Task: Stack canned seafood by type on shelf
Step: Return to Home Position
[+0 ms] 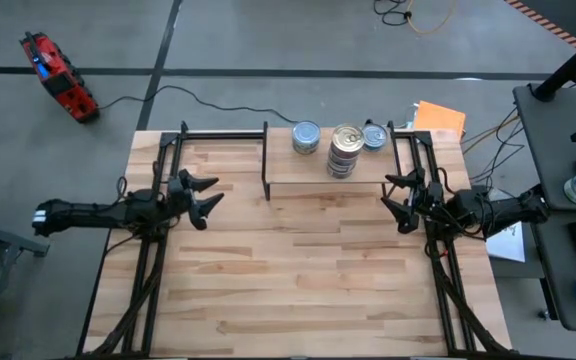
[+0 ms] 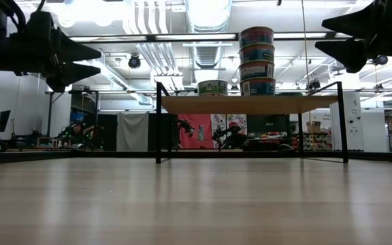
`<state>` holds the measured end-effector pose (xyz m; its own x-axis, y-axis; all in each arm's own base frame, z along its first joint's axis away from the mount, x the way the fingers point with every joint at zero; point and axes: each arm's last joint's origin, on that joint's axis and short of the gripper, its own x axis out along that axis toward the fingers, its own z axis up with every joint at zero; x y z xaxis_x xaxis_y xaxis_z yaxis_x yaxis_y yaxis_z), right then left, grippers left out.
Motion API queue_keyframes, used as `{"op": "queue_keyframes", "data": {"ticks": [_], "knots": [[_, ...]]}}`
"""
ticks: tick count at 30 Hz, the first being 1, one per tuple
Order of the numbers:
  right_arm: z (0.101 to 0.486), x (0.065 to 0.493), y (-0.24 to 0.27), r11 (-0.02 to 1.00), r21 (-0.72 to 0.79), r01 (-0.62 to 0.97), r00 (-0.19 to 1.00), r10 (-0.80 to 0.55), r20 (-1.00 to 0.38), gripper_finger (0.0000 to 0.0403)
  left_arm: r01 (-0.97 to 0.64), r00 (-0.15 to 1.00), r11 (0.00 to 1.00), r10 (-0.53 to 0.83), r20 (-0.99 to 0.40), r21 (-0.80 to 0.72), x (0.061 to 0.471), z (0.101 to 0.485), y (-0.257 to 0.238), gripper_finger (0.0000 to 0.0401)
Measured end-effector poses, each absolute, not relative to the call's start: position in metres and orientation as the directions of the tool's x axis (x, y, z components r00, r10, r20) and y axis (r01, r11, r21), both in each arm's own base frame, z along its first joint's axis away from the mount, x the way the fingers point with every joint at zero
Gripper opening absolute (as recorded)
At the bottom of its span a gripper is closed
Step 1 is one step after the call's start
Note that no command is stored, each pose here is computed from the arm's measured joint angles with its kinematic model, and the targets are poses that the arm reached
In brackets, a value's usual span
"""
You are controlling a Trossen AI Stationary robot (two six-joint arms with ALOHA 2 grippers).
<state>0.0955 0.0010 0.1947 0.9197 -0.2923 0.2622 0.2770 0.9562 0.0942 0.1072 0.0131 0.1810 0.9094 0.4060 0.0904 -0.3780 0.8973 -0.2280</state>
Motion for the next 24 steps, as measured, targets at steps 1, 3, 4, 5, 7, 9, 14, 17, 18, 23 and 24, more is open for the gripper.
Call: {"op": "queue_keyframes", "data": {"ticks": [1, 3, 4, 5, 7, 9, 14, 17, 18, 23, 24], "knots": [[0.1947, 0.0955, 0.0011, 0.956, 0.094, 0.277, 0.92, -0.292, 0.262, 0.0329, -0.379, 0.91, 0.897, 0.406, 0.087, -0.227, 0.1075, 0.1807, 0.0131, 0.0258], [0.1946, 0.0955, 0.001, 0.956, 0.094, 0.277, 0.92, -0.292, 0.262, 0.0325, -0.38, 0.91, 0.897, 0.406, 0.08, -0.224, 0.1081, 0.1801, 0.0131, 0.0258], [0.1947, 0.0955, 0.001, 0.956, 0.094, 0.277, 0.92, -0.292, 0.262, 0.0323, -0.381, 0.911, 0.897, 0.406, 0.077, -0.223, 0.1084, 0.1798, 0.0131, 0.0258], [0.1947, 0.0955, 0.001, 0.956, 0.094, 0.277, 0.92, -0.292, 0.262, 0.0322, -0.382, 0.911, 0.897, 0.406, 0.073, -0.221, 0.1087, 0.1795, 0.0131, 0.0258], [0.1947, 0.0955, 0.001, 0.956, 0.094, 0.277, 0.92, -0.292, 0.262, 0.0318, -0.384, 0.912, 0.897, 0.406, 0.067, -0.218, 0.1093, 0.1789, 0.0131, 0.0258], [0.1947, 0.0955, 0.001, 0.956, 0.094, 0.277, 0.92, -0.292, 0.262, 0.0315, -0.385, 0.912, 0.897, 0.406, 0.06, -0.216, 0.1098, 0.1784, 0.0131, 0.0258], [0.1947, 0.0955, 0.001, 0.956, 0.094, 0.277, 0.92, -0.292, 0.262, 0.0307, -0.389, 0.913, 0.897, 0.406, 0.043, -0.209, 0.1112, 0.1768, 0.0132, 0.0258], [0.1945, 0.0955, 0.001, 0.956, 0.094, 0.277, 0.92, -0.292, 0.262, 0.0306, -0.391, 0.913, 0.897, 0.406, 0.034, -0.205, 0.1119, 0.1759, 0.0132, 0.0258], [0.1945, 0.0955, 0.001, 0.956, 0.094, 0.277, 0.92, -0.292, 0.262, 0.0308, -0.392, 0.913, 0.897, 0.406, 0.031, -0.204, 0.1122, 0.1756, 0.0132, 0.0258], [0.1945, 0.0955, 0.001, 0.956, 0.094, 0.277, 0.92, -0.292, 0.262, 0.032, -0.395, 0.914, 0.897, 0.406, 0.016, -0.198, 0.1133, 0.1741, 0.0132, 0.0258], [0.1945, 0.0955, 0.001, 0.956, 0.094, 0.277, 0.92, -0.292, 0.262, 0.0322, -0.396, 0.914, 0.897, 0.406, 0.013, -0.197, 0.1136, 0.1737, 0.0132, 0.0258]]}}
